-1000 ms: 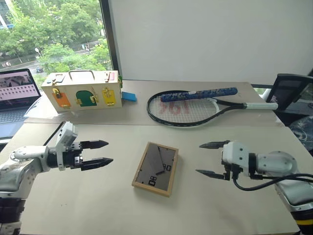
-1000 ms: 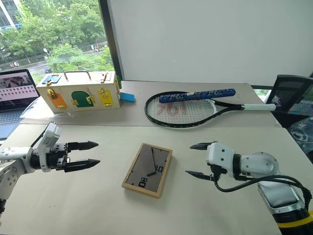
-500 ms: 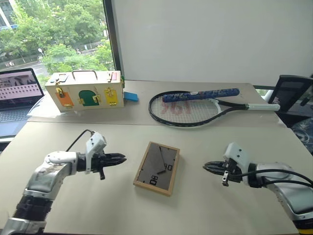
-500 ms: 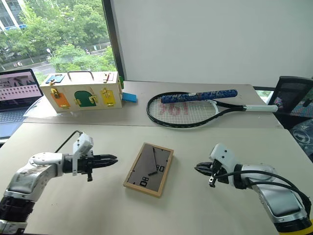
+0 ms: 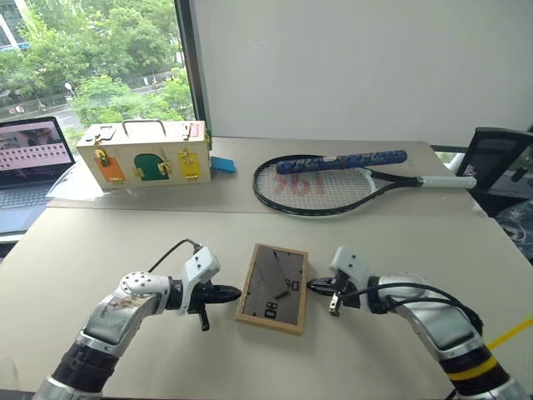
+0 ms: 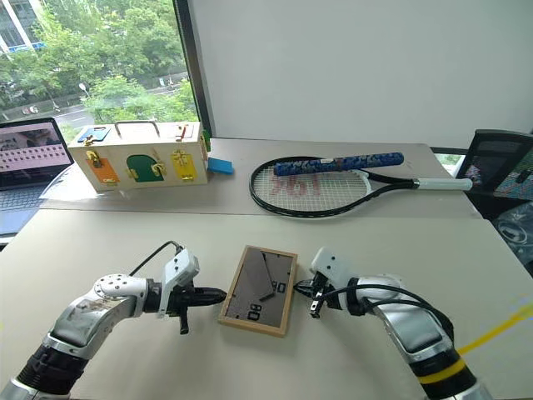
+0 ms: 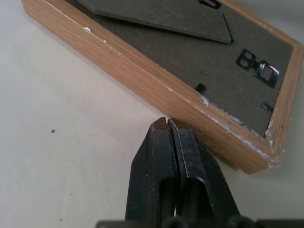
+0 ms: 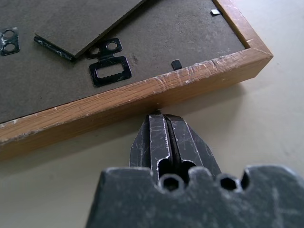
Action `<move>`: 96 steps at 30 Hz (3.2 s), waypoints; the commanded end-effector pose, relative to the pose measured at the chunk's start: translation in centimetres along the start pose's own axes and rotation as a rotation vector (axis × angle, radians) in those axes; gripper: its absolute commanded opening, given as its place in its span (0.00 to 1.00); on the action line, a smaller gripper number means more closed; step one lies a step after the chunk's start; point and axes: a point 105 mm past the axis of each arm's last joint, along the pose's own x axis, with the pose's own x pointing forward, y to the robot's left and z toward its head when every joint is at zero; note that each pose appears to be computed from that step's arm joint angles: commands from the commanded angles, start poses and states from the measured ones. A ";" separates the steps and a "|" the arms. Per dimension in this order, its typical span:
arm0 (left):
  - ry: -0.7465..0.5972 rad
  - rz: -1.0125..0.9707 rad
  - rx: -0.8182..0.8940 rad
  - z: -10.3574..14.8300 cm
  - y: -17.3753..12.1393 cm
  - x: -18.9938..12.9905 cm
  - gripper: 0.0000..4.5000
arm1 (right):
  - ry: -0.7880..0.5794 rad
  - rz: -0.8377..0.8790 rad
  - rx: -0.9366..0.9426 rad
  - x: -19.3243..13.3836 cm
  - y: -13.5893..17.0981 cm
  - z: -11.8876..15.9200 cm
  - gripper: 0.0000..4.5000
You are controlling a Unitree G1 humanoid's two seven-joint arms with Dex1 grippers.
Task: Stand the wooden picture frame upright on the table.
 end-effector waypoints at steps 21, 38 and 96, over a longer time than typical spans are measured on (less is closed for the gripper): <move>-0.237 0.097 -0.333 4.9 2.1 -8.1 0.55 | -0.132 0.116 0.080 -6.3 -1.5 3.5 0.00; -0.254 -0.008 -0.668 3.9 -1.0 -8.4 0.99 | -0.074 0.228 0.212 -4.2 -0.3 1.6 0.00; -0.475 -0.277 -0.808 10.9 -1.3 -0.9 0.26 | -0.341 0.278 0.248 -9.3 -2.4 9.7 0.17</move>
